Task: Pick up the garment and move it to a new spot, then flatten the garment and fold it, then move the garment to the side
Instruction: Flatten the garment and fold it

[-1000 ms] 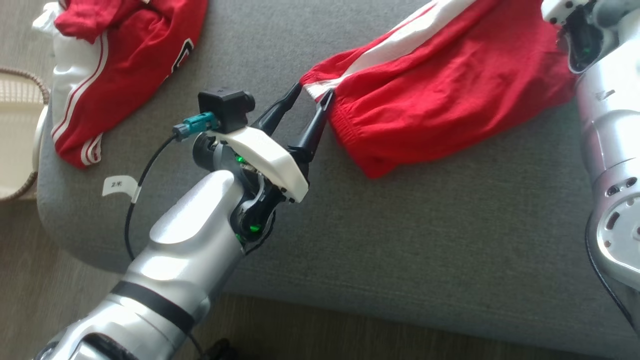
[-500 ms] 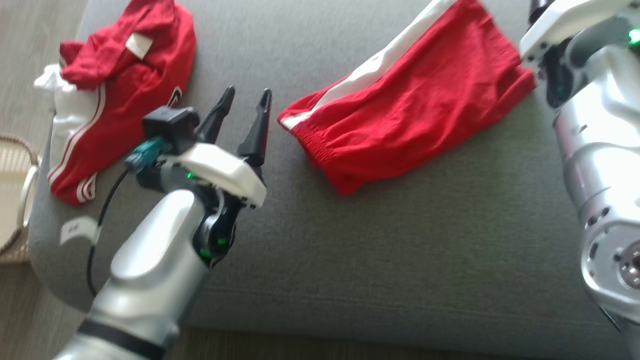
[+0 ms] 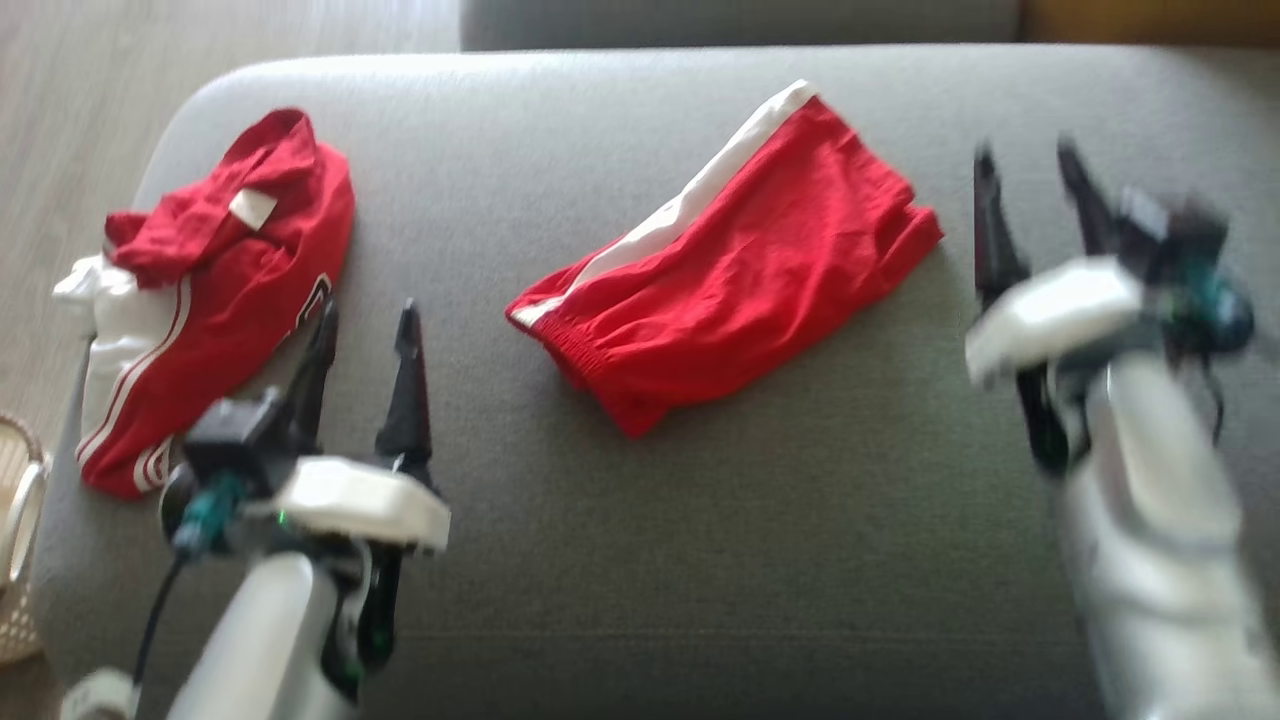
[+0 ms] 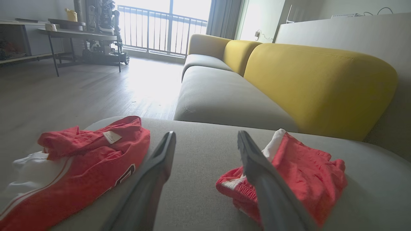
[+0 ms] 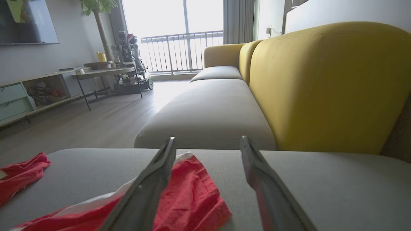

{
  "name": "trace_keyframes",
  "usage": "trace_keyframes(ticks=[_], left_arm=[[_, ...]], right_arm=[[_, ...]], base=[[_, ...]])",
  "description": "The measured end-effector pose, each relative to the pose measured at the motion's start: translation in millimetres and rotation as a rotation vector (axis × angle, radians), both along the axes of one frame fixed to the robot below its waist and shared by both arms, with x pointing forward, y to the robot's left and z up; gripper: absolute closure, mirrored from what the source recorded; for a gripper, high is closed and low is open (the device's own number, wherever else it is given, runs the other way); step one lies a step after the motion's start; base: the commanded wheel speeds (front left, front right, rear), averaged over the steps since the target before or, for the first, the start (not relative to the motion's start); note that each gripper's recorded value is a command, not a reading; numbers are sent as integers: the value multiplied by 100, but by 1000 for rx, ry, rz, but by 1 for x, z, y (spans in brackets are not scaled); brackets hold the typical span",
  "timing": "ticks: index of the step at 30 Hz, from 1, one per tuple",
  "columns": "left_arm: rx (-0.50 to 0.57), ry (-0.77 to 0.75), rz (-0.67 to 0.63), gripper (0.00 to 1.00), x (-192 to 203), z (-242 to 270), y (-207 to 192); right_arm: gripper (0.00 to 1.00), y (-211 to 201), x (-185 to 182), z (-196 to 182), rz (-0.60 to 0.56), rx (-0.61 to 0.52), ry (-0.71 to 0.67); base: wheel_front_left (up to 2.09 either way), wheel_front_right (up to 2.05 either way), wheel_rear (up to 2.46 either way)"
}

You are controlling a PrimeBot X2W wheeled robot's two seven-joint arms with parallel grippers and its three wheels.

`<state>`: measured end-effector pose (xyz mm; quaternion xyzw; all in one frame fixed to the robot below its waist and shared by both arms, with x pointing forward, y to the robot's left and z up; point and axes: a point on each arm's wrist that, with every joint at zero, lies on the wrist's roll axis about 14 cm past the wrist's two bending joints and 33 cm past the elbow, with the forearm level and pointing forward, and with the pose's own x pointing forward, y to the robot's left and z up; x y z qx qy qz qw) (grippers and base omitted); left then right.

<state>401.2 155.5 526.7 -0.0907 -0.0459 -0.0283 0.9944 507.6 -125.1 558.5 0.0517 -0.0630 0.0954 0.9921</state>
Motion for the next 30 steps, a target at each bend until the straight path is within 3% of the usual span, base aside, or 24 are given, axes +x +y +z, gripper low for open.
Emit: trace_keyframes(ticks=[12, 30], left_arm=[[6, 69, 27, 0, -57, -32, -3], [26, 82, 24, 0, -69, -39, -3]], right_arm=[[0, -39, -85, -57, -92, 52, 103], [0, -43, -94, -67, -113, 117, 132]], base=[[0, 0, 0], [0, 0, 0]])
